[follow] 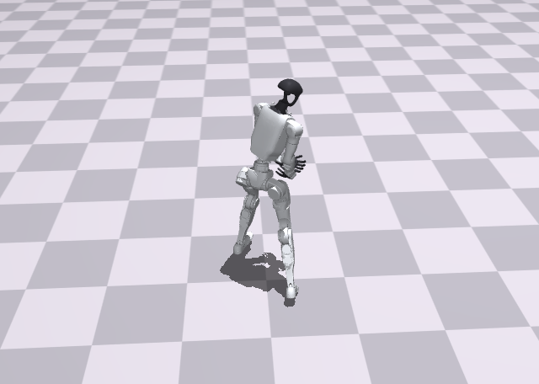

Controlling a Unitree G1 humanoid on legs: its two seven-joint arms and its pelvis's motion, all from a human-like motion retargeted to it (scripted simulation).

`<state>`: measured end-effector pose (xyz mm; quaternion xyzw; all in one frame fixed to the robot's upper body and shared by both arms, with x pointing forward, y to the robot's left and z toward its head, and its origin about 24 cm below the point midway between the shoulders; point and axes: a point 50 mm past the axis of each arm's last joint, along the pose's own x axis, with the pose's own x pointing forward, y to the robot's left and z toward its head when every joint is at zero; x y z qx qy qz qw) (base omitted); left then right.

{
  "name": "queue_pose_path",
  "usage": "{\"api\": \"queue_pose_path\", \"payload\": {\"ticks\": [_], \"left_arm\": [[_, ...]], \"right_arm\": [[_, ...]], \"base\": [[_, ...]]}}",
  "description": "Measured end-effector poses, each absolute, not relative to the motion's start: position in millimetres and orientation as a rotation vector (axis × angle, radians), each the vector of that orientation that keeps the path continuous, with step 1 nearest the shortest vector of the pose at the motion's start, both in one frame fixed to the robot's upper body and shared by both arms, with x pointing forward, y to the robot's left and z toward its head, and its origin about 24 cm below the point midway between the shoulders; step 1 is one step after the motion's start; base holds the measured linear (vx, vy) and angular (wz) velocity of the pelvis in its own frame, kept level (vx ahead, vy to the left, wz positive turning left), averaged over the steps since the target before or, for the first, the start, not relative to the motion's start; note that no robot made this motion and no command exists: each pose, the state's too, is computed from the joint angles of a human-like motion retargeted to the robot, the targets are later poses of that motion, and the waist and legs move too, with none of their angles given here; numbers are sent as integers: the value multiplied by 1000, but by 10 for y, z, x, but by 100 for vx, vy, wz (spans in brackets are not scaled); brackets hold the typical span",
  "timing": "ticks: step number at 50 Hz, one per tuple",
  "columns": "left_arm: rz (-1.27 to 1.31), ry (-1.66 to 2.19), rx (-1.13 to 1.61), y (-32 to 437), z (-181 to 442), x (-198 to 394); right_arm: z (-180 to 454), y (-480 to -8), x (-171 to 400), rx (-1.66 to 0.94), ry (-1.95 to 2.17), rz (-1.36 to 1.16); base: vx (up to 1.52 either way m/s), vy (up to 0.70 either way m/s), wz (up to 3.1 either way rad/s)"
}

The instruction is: Kungfu

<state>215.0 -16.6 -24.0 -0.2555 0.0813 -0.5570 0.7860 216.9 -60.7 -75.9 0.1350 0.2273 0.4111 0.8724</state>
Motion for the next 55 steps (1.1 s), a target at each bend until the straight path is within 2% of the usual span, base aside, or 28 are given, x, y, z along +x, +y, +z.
{"api": "queue_pose_path", "payload": {"ticks": [3, 7, 10, 13, 15, 19, 23, 26, 31, 38, 43, 46, 50, 55], "left_arm": [[-1175, 135, -527, 3, -113, 2372], [-971, 107, -469, 505, 48, 2812], [-714, 113, -401, 1046, 79, 3086], [-520, 295, -232, 1531, -223, 3021], [-514, 410, -172, 1621, -447, 2853], [-745, 623, -200, 1239, -913, 2264], [-972, 782, -234, 899, -1185, 1664], [-942, 829, -292, 758, -1297, 1365], [-741, 822, -461, 906, -1341, 1363], [-692, 770, -360, 1150, -1240, 1691], [-630, 663, -413, 997, -1096, 1956], [-583, 579, -531, 776, -945, 2166], [-592, 430, -708, 403, -554, 2559], [-893, 232, -740, -61, 9, 2783]], "right_arm": [[-636, -633, 2260, 179, 351, 875], [-190, -593, 2509, -185, 93, 1143], [393, -511, 2733, -442, -151, 1338], [1372, -358, 2938, -497, -478, 1390], [2178, -325, 2995, -507, -728, 1326], [3505, -683, 2999, -529, -1122, 958], [4309, -1242, 2709, -474, -1426, 582], [4610, -1537, 2394, -533, -1598, 369], [4651, -1668, 2299, -632, -1686, 115], [4430, -1537, 2525, -524, -1615, 220], [4135, -1284, 2796, -460, -1500, 260], [3741, -949, 3019, -318, -1342, 381], [3015, -346, 3116, 2, -1050, 732], [1839, 175, 2990, 556, -523, 1147]], "base": [[28, 42, -103], [20, 30, -47], [15, 28, -67], [7, 5, -78], [7, 4, -93], [20, 9, -1], [15, -19, 61], [12, 1, 68], [8, -14, 26], [6, 6, -9], [-3, 4, -27], [-8, 14, -9], [-25, 32, 21], [-28, 14, -10]]}}
